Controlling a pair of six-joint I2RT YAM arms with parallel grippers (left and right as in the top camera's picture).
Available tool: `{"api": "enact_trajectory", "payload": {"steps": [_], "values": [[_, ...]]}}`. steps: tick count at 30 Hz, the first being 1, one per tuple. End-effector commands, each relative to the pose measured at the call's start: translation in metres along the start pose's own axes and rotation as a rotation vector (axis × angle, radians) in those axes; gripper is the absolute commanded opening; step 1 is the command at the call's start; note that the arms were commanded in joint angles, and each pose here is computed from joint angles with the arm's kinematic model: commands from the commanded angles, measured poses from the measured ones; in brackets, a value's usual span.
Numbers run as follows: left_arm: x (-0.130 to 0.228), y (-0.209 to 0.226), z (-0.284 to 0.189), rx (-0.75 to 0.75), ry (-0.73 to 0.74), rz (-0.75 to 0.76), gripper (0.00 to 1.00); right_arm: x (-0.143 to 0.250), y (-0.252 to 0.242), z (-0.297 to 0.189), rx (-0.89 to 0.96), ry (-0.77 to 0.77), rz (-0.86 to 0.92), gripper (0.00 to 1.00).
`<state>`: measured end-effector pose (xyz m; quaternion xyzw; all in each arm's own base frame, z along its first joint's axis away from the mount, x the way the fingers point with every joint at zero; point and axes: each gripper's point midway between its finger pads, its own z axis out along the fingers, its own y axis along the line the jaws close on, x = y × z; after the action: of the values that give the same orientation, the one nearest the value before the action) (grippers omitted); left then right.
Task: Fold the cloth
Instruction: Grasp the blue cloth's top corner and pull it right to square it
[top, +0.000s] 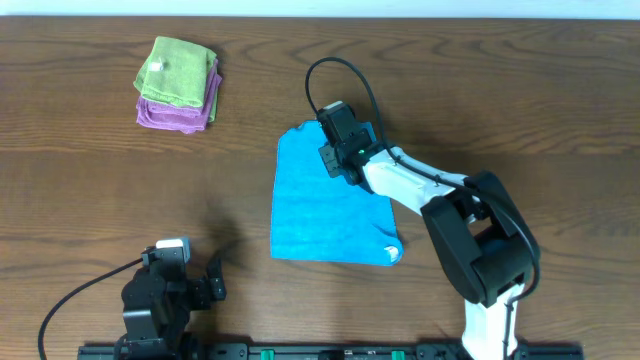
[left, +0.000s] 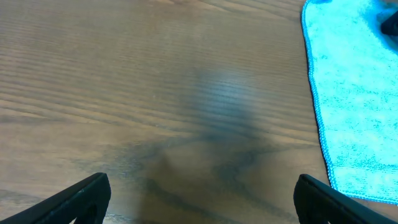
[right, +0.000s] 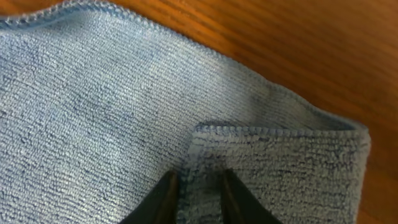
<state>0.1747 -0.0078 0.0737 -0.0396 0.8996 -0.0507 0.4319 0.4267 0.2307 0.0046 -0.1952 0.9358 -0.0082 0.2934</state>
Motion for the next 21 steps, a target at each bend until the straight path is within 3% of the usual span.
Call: {"api": "enact_trajectory", "payload": {"steps": [1, 5, 8, 21], "values": [[0.017, 0.003, 0.001, -0.013, 0.062, 0.02, 0.95, -0.009, -0.007, 0.0, 0.016, -0.019, 0.011, 0.21], [0.017, 0.003, 0.001, -0.013, 0.062, 0.02, 0.95, -0.009, -0.007, 0.0, 0.016, -0.019, 0.011, 0.17], [0.017, 0.003, 0.001, -0.013, 0.062, 0.02, 0.95, -0.009, -0.01, 0.0, 0.039, -0.021, 0.011, 0.01], [0.017, 0.003, 0.001, -0.013, 0.062, 0.02, 0.95, -0.024, -0.077, -0.058, 0.374, -0.047, 0.018, 0.01]]}}
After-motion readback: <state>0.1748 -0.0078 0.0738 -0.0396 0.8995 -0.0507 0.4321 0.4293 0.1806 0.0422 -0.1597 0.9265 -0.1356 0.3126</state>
